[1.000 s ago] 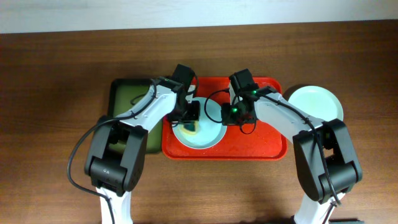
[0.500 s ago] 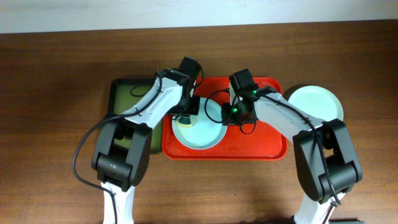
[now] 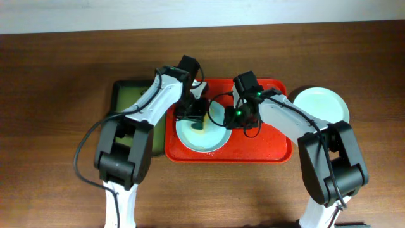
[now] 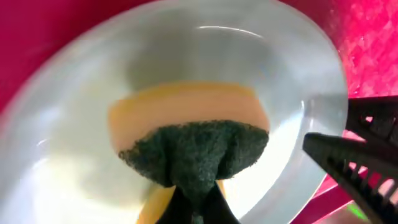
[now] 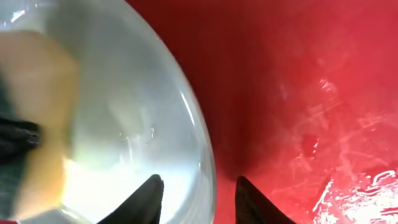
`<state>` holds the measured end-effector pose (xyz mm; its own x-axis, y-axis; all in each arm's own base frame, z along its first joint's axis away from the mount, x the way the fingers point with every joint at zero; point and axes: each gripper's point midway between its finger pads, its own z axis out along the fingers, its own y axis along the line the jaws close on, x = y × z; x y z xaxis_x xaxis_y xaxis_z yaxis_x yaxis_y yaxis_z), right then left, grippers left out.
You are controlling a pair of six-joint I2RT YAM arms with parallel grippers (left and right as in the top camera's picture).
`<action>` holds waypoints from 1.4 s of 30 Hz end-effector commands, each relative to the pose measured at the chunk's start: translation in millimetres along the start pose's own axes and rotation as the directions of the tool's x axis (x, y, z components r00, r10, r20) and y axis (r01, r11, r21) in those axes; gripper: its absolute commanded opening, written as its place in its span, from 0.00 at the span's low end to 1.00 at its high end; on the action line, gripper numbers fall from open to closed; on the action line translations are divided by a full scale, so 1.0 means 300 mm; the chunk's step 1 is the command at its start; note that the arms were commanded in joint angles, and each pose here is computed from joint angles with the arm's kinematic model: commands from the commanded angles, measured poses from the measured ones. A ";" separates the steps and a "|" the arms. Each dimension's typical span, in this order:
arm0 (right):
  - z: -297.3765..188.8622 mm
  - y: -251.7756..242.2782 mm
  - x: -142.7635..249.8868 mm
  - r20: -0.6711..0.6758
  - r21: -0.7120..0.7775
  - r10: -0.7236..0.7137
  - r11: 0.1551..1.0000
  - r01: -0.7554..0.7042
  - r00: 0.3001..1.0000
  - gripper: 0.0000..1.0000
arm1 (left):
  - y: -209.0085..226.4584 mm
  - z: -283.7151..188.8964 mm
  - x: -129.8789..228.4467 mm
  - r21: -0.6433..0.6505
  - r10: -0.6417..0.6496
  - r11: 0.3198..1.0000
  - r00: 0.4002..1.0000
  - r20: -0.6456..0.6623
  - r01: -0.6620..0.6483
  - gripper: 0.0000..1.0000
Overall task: Clean dirty plates on tray and stack at the side
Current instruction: 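Scrub the light-blue plate with the sponge while right gripper holds its rim, then return the sponge to the black tray and retract the left arm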
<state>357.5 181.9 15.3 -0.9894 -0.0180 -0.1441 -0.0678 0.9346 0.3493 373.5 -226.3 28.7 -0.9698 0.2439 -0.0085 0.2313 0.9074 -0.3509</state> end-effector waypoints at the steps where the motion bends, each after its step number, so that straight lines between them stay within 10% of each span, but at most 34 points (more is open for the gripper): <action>1: -0.005 -0.004 0.017 -0.041 -0.072 0.047 0.996 -0.050 0.998 0.27 | 0.068 -0.070 -0.002 -0.151 0.011 0.989 0.999 0.045 -0.004 0.00; 4: -0.007 -0.010 0.023 -0.051 -0.071 0.055 0.996 -0.059 0.997 0.04 | 0.085 0.004 0.027 -0.179 0.001 0.984 0.999 0.041 0.007 0.00; 14: 0.002 0.020 0.035 -0.056 -0.075 0.030 0.997 -0.034 0.998 0.04 | 0.013 0.143 0.070 -0.141 -0.003 0.990 0.998 0.059 0.011 0.00; 20: 0.002 0.020 0.035 -0.056 -0.076 0.029 0.997 -0.033 0.998 0.04 | -0.204 0.137 0.116 0.166 0.064 0.984 0.998 -0.013 -0.061 0.00; 23: 0.002 0.021 0.035 -0.056 -0.076 0.029 0.997 -0.033 0.998 0.04 | -0.092 -0.065 0.023 -0.044 0.027 0.999 0.994 0.105 -0.022 0.00; 24: 0.002 0.027 0.036 -0.059 -0.087 0.029 0.996 -0.034 0.998 0.07 | -0.054 -0.118 0.012 -0.111 0.021 0.994 0.991 0.135 -0.006 0.00; 27: -0.008 0.044 0.034 -0.066 -0.147 0.010 0.989 -0.019 0.998 0.55 | 0.048 -0.151 0.033 -0.283 0.013 0.959 0.991 0.131 0.025 0.02; 36: -0.055 0.062 0.011 -0.051 -0.289 -0.068 0.956 0.050 0.996 0.66 | 0.134 -0.230 -0.008 -0.376 0.001 0.924 0.980 0.197 0.074 0.00; 42: -0.044 0.024 0.011 -0.050 -0.221 -0.061 0.974 0.048 0.997 0.79 | 0.549 -0.443 0.027 -0.355 -0.290 0.850 0.909 0.300 0.389 0.00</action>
<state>349.7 186.3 31.3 -0.9898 -0.0879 -0.1118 -0.1352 0.8242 0.5498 410.9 -59.0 86.9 -0.9826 -0.0916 -0.1618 -0.0973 0.9949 0.0279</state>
